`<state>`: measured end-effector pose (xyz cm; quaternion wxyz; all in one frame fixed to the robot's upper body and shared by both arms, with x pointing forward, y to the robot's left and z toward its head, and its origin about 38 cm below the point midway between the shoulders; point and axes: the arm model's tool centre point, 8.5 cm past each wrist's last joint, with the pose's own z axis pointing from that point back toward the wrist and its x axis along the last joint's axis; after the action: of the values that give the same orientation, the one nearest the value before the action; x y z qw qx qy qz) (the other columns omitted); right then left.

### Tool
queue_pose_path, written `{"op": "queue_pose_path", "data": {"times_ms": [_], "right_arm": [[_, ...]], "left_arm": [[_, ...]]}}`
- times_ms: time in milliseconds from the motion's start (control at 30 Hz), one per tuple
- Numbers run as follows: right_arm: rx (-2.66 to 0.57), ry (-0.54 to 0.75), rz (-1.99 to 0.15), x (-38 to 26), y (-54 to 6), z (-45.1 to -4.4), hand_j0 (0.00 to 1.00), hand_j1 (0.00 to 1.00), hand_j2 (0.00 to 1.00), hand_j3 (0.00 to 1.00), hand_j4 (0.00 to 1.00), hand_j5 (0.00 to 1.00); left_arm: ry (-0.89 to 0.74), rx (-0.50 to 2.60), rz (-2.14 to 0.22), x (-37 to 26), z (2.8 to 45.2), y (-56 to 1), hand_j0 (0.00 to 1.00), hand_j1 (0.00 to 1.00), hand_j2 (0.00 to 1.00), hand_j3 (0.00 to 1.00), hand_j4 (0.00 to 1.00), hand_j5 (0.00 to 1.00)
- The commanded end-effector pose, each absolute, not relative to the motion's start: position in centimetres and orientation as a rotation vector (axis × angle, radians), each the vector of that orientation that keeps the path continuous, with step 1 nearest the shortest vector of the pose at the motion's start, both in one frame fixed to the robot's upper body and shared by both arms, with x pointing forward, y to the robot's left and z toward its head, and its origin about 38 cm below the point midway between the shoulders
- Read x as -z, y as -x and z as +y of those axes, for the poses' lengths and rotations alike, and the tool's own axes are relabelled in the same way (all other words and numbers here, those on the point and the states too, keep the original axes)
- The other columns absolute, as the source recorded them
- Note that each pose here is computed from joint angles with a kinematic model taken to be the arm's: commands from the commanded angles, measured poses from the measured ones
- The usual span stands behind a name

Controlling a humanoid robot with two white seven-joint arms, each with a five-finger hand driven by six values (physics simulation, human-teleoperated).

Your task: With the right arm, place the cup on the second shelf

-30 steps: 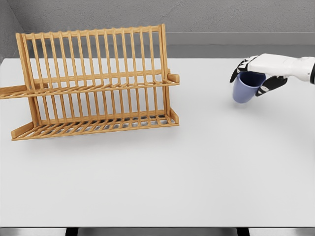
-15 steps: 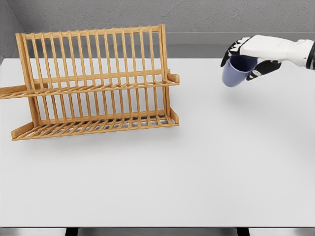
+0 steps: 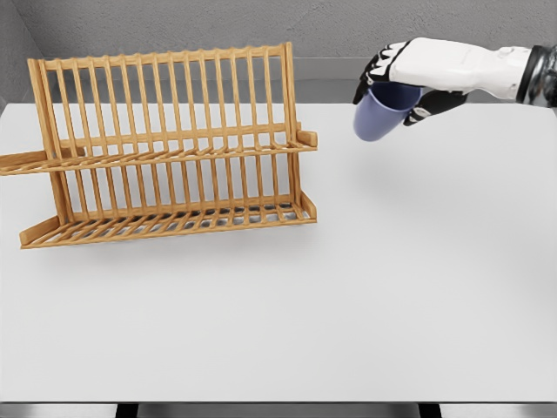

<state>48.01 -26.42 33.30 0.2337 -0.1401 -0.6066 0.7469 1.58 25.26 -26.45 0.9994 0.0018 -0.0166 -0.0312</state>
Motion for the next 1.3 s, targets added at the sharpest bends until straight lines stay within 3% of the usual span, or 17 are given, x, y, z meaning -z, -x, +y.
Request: {"op": "queue_pose_path", "data": {"times_ms": [0,800,1267], "right_arm": [[-2.045,0.371,-1.683,-33.4,-48.0,-25.9,0.65,0.65,0.65,0.65,0.65,0.65],[-2.129,0.261,-1.872,-35.5,-47.5,-17.2,0.65,0.65,0.65,0.65,0.65,0.65],[-2.197,0.179,-1.824,-33.3,-47.2,-14.9,0.65,0.65,0.65,0.65,0.65,0.65]], "left_arm": [[-0.003,0.062,-0.033,26.5,25.3,-1.6,1.00,1.00,1.00,1.00,1.00,1.00],[-0.003,0.062,-0.033,26.5,25.3,-1.6,1.00,1.00,1.00,1.00,1.00,1.00],[-0.003,0.062,-0.033,26.5,25.3,-1.6,1.00,1.00,1.00,1.00,1.00,1.00]]}}
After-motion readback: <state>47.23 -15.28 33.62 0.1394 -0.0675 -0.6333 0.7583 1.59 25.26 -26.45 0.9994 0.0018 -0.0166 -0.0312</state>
